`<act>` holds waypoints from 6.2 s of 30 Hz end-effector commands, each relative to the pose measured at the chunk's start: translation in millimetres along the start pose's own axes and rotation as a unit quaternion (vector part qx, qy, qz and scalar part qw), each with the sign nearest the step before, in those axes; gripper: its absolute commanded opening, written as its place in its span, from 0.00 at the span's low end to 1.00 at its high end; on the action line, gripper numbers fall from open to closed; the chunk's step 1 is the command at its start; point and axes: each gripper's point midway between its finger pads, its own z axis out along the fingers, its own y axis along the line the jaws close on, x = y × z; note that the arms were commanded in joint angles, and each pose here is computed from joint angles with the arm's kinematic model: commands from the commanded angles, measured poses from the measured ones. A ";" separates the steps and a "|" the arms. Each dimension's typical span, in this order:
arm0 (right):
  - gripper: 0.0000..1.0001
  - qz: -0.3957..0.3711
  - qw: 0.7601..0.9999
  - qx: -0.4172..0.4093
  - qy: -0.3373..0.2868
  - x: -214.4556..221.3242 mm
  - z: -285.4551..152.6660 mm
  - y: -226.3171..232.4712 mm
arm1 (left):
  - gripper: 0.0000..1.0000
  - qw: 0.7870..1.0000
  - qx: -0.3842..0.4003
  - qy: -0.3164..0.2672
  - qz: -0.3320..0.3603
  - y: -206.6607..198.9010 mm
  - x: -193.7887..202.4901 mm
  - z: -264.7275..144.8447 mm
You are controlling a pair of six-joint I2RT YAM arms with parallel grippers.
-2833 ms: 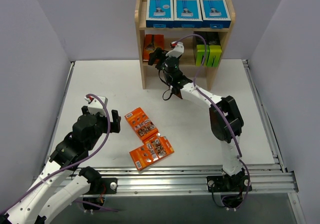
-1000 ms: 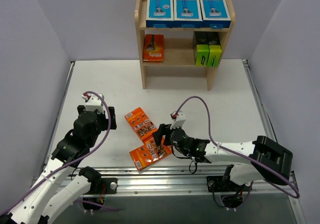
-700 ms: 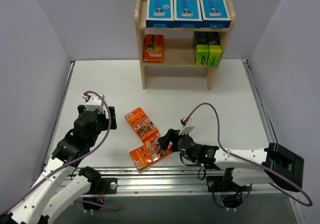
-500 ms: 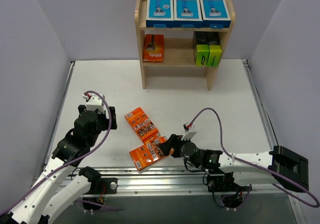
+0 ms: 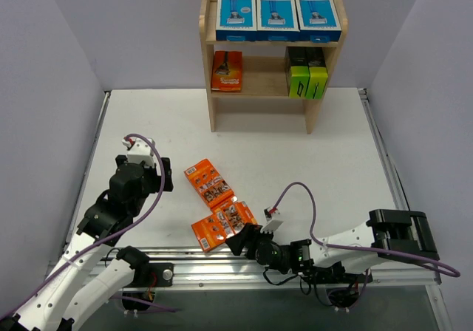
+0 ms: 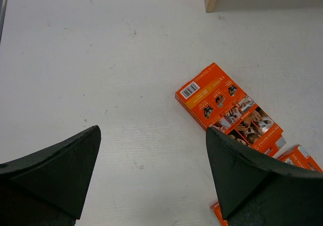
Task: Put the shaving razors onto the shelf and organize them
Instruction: Grab a shaving razor with the right arm
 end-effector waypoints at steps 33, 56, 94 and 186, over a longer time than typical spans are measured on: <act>0.73 0.088 0.995 -0.038 -0.003 36.8 39.5 65.2 | 0.94 0.999 0.026 -0.023 -0.007 -6.6 -14.9 -6.2; 0.74 0.167 0.986 -0.018 -0.004 54.3 54.0 55.5 | 0.94 0.999 0.034 -0.025 -0.008 -9.2 -15.6 -7.3; 0.66 0.226 0.959 0.145 -0.093 39.5 59.5 43.1 | 0.94 0.999 0.043 -0.015 -0.007 -12.4 -10.5 -7.3; 0.55 0.238 0.960 0.117 -0.087 41.3 78.0 62.1 | 0.94 0.996 0.083 -0.022 -0.008 -25.3 -13.7 -12.3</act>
